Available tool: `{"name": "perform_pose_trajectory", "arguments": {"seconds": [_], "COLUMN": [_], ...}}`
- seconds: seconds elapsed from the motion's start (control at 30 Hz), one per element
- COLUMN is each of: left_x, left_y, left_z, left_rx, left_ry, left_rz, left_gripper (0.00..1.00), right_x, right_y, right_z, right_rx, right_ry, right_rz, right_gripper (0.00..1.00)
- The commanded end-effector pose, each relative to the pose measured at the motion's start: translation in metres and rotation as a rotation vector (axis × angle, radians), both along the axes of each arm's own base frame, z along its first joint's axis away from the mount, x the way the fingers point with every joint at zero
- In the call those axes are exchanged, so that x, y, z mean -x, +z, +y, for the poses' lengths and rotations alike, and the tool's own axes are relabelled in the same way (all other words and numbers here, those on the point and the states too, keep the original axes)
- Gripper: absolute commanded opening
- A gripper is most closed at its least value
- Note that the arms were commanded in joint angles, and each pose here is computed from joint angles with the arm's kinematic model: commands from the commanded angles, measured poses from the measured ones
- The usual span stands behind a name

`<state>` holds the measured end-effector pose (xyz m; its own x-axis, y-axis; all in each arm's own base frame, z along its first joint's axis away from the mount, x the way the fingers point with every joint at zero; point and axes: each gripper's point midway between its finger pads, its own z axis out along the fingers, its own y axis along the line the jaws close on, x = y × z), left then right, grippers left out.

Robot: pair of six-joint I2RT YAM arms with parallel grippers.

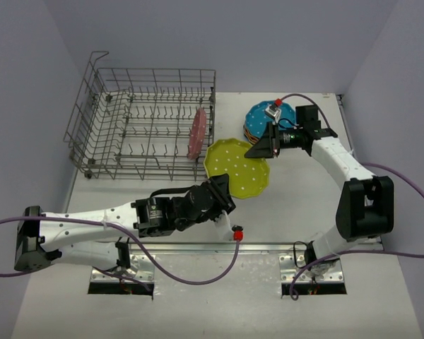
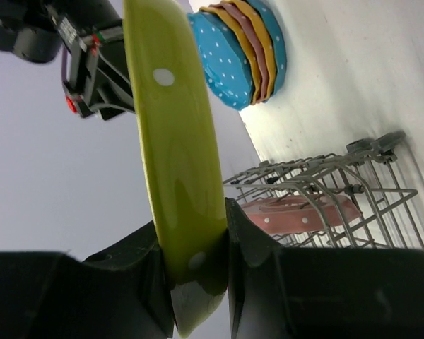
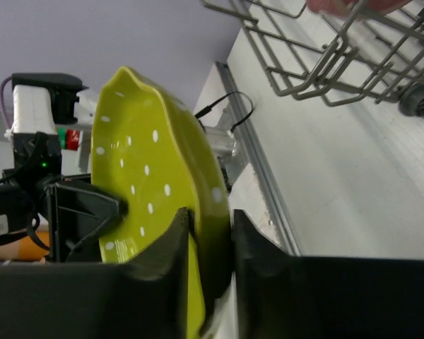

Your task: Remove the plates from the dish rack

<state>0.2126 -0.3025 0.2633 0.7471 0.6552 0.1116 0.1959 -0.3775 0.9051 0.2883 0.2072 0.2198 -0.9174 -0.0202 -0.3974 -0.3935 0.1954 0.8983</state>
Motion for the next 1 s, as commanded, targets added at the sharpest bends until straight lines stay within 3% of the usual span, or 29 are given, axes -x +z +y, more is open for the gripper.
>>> {"name": "perform_pose_trajectory", "arguments": {"seconds": [0.0, 0.13, 0.17, 0.37, 0.57, 0.63, 0.77, 0.97], "left_x": [-0.030, -0.042, -0.045, -0.073, -0.102, -0.110, -0.115, -0.115], "left_y": [0.075, 0.071, 0.073, 0.100, 0.124, 0.117, 0.113, 0.083], "left_z": [0.013, 0.024, 0.027, 0.052, 0.094, 0.108, 0.124, 0.138], "left_rx": [0.295, 0.309, 0.317, 0.478, 0.694, 0.693, 0.806, 0.850], "left_ry": [0.159, 0.225, 0.241, 0.399, 0.630, 0.702, 0.816, 0.934], "left_rz": [-0.142, -0.128, -0.136, -0.158, -0.052, -0.022, 0.074, 0.206], "left_gripper": [0.13, 0.86, 0.98, 1.00, 1.00, 1.00, 1.00, 1.00], "right_x": [0.002, -0.024, -0.033, -0.112, -0.195, -0.217, -0.244, -0.265], "right_y": [0.021, 0.024, 0.027, 0.036, 0.047, 0.043, 0.025, 0.001], "right_z": [0.000, -0.004, -0.007, -0.059, -0.146, -0.169, -0.192, -0.205], "right_rx": [-0.022, 0.040, 0.049, 0.140, 0.275, 0.324, 0.426, 0.477], "right_ry": [0.022, -0.061, -0.081, -0.331, -0.649, -0.712, -0.786, -0.812], "right_rz": [-0.104, -0.136, -0.147, -0.170, -0.230, -0.255, -0.278, -0.277], "right_gripper": [0.00, 0.00, 0.00, 0.00, 0.00, 0.00, 0.00, 0.00]}}
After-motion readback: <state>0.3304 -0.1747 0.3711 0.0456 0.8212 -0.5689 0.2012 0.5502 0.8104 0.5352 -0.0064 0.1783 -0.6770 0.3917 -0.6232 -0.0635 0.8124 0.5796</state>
